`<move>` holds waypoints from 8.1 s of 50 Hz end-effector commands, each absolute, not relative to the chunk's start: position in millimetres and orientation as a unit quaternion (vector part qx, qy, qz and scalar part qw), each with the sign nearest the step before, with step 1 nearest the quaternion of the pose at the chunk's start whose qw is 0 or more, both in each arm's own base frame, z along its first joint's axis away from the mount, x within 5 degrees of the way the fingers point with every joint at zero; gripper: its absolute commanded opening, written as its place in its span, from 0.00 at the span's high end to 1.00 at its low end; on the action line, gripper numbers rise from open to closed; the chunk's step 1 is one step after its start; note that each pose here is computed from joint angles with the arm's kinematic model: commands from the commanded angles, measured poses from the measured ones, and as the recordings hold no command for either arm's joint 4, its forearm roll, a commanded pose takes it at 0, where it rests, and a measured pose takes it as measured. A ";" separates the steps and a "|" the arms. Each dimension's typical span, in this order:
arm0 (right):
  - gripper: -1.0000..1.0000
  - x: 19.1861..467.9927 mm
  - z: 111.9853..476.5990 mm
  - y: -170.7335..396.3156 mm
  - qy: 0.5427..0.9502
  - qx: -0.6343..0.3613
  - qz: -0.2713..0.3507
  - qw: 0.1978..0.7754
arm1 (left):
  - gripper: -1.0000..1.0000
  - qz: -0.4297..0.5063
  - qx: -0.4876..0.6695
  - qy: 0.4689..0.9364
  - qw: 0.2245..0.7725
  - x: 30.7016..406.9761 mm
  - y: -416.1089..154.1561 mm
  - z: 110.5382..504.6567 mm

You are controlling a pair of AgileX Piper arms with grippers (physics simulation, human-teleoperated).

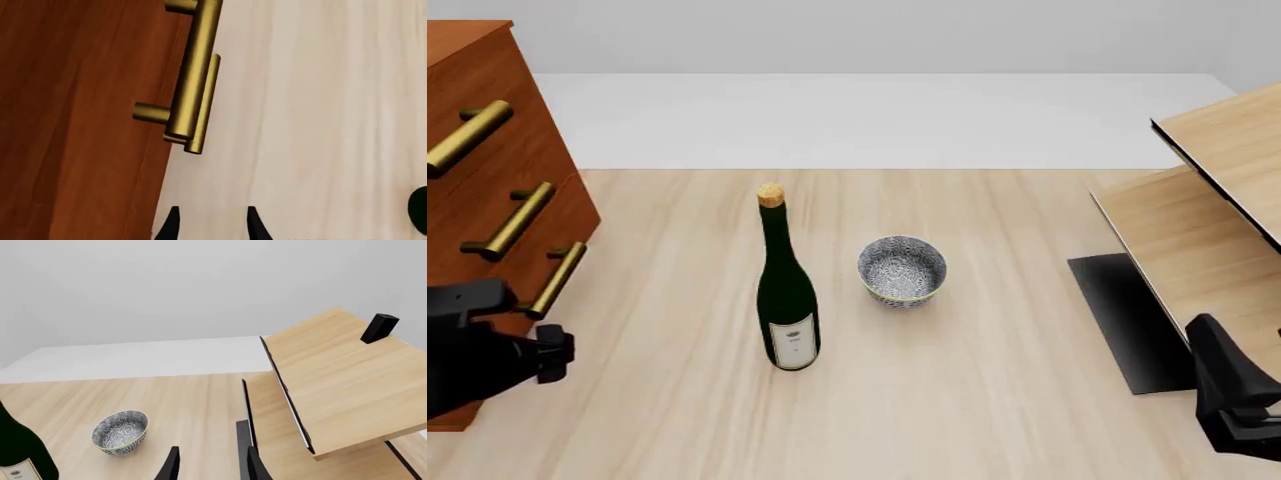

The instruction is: Close the bottom drawer of the cabinet and open the top drawer.

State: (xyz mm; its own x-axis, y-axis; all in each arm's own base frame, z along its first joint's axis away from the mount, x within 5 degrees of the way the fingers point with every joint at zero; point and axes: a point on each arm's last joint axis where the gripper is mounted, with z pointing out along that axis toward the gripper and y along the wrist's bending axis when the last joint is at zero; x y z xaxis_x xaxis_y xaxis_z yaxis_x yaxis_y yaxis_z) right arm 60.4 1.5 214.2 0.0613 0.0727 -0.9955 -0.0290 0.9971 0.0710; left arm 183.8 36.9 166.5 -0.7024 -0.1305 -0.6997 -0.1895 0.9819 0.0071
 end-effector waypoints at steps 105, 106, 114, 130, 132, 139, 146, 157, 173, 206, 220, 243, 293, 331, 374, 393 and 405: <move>0.00 58.7 214.6 2.0 0.683 0.017 0.043 0.729 | 0.00 0.142 0.322 0.742 0.571 200.5 -33.4 311.5; 0.00 58.7 214.7 2.0 0.683 0.017 0.043 0.729 | 0.00 0.149 0.328 0.738 0.570 200.3 -32.9 310.5; 0.00 59.0 214.6 1.9 0.683 0.018 0.043 0.729 | 0.00 0.170 0.351 0.731 0.560 203.5 -31.5 308.2; 0.00 59.3 214.6 2.0 0.684 0.018 0.044 0.728 | 0.00 0.225 0.383 0.721 0.532 202.1 -17.8 303.2; 0.00 59.4 214.5 2.1 0.684 0.017 0.044 0.728 | 0.00 0.241 0.397 0.714 0.524 200.9 -15.3 298.2; 0.00 59.3 214.5 2.1 0.684 0.017 0.045 0.728 | 0.00 0.269 0.416 0.698 0.517 198.0 -11.2 297.4; 0.00 59.1 214.5 2.1 0.684 0.017 0.045 0.728 | 0.00 0.292 0.436 0.681 0.511 197.1 -9.9 295.6; 0.00 59.1 214.6 2.0 0.684 0.018 0.045 0.728 | 0.00 0.334 0.455 0.650 0.510 190.5 -6.0 291.4; 0.00 58.4 214.4 2.2 0.684 0.017 0.045 0.728 | 0.00 0.374 0.465 0.624 0.505 190.9 -0.5 297.0; 0.00 60.2 214.5 2.2 0.684 0.018 0.045 0.728 | 0.00 0.446 0.473 0.592 0.476 189.9 15.0 296.1; 0.00 59.9 214.6 2.1 0.684 0.019 0.045 0.728 | 0.00 0.460 0.455 0.605 0.463 195.6 26.9 291.8; 0.00 58.8 214.2 2.0 0.684 0.019 0.045 0.728 | 0.00 0.478 0.439 0.623 0.436 208.8 46.1 272.8; 0.00 59.7 214.0 2.2 0.684 0.016 0.044 0.728 | 0.00 0.540 0.422 0.603 0.408 220.6 71.6 276.5; 0.00 59.5 214.1 2.2 0.684 0.018 0.045 0.728 | 1.00 0.539 0.432 0.588 0.421 229.6 64.8 282.5; 0.00 57.5 215.1 2.3 0.683 0.018 0.048 0.729 | 1.00 0.524 0.477 0.540 0.455 231.8 31.0 282.4; 0.00 57.8 215.0 2.2 0.682 0.020 0.049 0.729 | 1.00 0.513 0.490 0.527 0.469 237.9 19.5 283.4; 0.00 57.8 215.2 2.2 0.682 0.021 0.051 0.729 | 1.00 0.506 0.498 0.519 0.475 240.4 12.6 285.0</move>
State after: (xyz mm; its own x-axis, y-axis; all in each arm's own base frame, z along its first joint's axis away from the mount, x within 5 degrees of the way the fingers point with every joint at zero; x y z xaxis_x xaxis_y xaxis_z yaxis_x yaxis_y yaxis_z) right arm 57.8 2.2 215.1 0.0634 0.1001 -0.9930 -0.0450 0.9942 0.0973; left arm 226.2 27.2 277.5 -0.1197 0.9928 0.0007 0.0581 0.0063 0.9983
